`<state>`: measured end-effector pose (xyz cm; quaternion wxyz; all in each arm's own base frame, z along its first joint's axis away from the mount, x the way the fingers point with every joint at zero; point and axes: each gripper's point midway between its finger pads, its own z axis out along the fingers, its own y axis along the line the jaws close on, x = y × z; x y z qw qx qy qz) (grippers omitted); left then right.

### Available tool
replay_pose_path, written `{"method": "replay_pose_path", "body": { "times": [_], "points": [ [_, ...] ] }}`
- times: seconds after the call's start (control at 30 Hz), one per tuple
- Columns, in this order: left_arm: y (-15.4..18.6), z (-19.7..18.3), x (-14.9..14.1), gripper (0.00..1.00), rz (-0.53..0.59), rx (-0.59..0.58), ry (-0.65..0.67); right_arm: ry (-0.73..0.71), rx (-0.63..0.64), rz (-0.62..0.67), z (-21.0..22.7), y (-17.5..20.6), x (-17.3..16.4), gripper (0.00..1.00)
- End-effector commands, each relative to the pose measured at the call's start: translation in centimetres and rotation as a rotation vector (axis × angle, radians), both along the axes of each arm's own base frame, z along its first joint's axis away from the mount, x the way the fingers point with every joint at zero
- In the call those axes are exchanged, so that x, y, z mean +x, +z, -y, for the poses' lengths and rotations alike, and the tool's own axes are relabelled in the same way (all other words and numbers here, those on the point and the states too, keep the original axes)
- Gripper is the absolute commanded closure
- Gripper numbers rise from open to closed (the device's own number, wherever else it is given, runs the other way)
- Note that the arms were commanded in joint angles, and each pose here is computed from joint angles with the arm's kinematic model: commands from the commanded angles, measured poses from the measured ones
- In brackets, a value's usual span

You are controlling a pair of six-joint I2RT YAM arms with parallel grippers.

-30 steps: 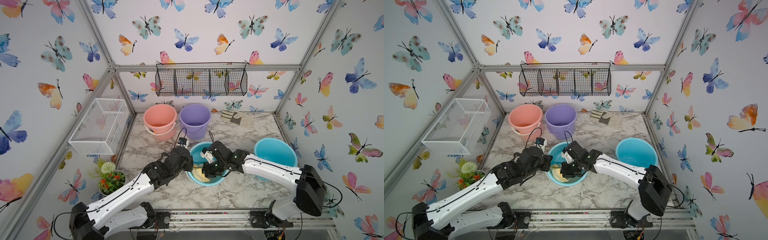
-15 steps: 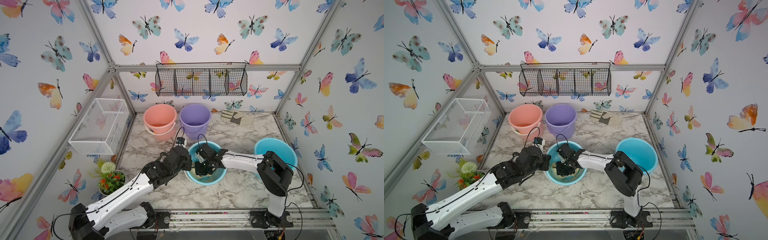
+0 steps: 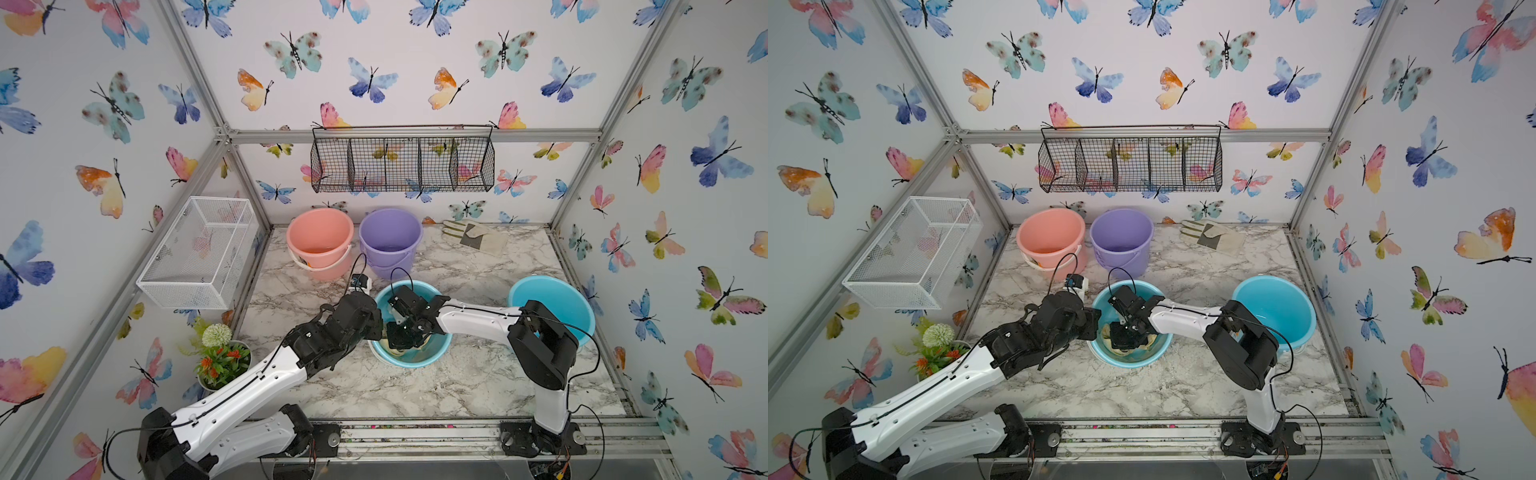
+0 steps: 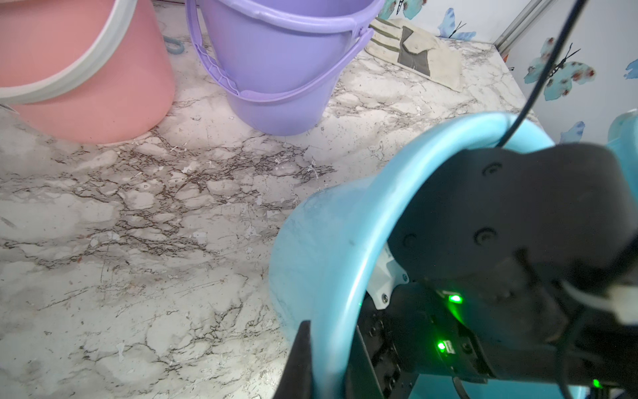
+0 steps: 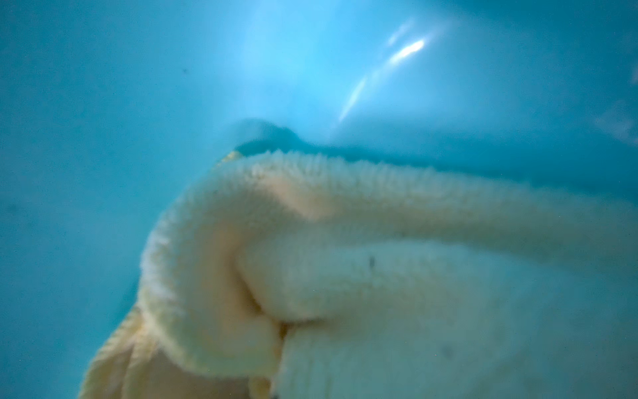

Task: Wipe the inside of the bucket with a cloth
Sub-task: Wipe the dirt from the inside of the bucket.

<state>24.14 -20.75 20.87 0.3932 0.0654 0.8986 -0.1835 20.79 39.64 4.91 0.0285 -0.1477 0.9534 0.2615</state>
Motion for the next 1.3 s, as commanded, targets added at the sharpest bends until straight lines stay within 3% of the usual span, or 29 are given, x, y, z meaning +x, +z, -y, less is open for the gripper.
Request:
{"method": "replay_pose_path", "body": {
  "times": [0.0,0.37,0.6,0.9,1.27],
  "points": [
    [1.5,1.6,0.2,1.00,0.028,-0.081,-0.028,0.020,0.007,-0.037,1.2,1.4,-2.0,0.98],
    [1.2,1.2,0.2,1.00,0.022,-0.093,0.002,-0.019,0.304,-0.028,0.8,11.6,-3.8,0.98],
    [1.2,1.5,0.1,1.00,0.013,-0.102,-0.008,-0.056,0.494,0.010,-0.6,16.0,-3.2,0.98],
    [1.4,1.8,0.1,1.00,0.012,-0.112,-0.018,-0.126,0.424,0.084,-1.2,13.0,-0.6,0.98],
    [1.4,1.7,-0.1,1.00,0.014,-0.121,-0.020,-0.145,0.206,0.105,-1.2,3.3,1.5,0.98]
  ]
}}
